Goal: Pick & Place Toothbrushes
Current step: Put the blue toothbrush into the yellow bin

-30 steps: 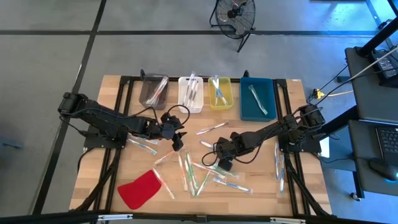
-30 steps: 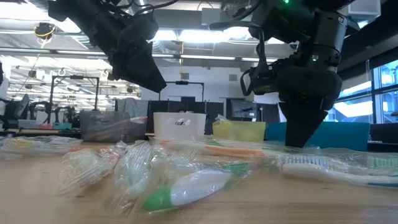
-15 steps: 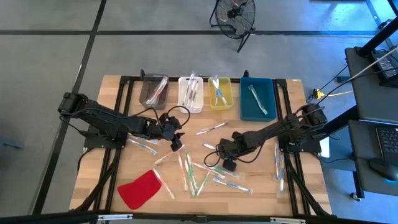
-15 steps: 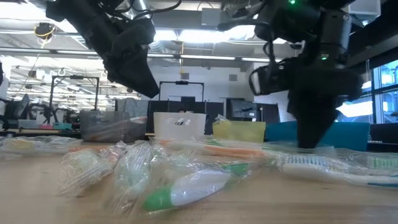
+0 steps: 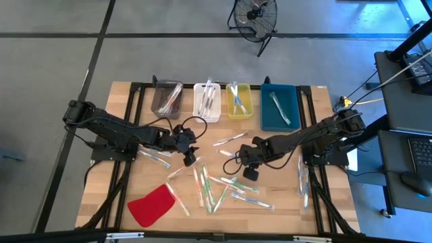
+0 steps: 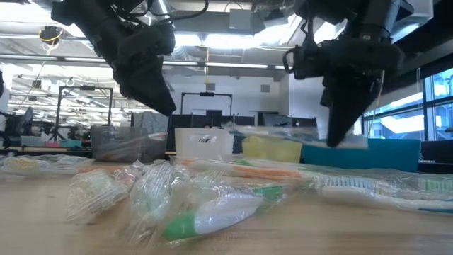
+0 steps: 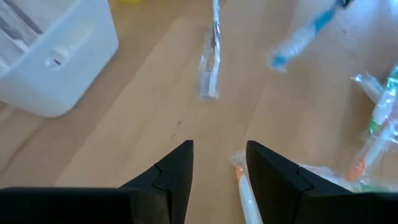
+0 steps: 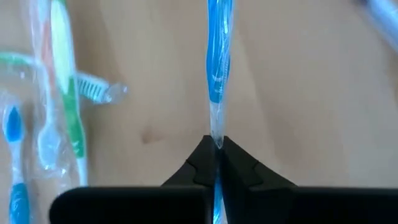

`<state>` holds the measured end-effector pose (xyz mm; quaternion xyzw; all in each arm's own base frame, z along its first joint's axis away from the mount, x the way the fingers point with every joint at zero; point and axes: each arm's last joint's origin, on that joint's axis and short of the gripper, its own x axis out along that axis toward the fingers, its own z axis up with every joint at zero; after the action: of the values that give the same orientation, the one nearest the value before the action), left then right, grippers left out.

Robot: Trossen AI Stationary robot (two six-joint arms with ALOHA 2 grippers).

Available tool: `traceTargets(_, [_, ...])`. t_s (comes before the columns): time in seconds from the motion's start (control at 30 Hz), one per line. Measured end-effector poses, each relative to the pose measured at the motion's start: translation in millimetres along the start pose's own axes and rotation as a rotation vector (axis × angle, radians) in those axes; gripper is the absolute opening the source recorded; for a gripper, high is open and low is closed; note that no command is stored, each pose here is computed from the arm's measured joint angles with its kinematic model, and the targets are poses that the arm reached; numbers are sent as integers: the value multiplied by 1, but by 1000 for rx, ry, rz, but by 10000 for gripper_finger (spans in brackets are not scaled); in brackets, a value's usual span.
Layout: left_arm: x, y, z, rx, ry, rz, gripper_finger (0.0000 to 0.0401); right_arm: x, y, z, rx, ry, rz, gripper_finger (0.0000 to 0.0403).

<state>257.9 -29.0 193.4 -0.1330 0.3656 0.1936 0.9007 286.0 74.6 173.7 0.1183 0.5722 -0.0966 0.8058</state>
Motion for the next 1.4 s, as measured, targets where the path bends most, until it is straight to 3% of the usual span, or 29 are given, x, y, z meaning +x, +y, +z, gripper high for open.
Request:
traceTargets(0.43, [-4,-12,-9,24,70,-107,143,-25,-29,17,-28,-155,-120,8])
traceTargets(0.77, [-11,-26,-19,24,134,-203,143,-27,-65,40,80,-264,-194,7])
traceTargets(1.0, [-16,-31,-29,21,186,-198,143,-28,-96,57,187,-339,-221,7])
traceTargets(1.4, [-20,-34,-38,-22,244,-186,143,-33,-139,67,331,-414,-371,7])
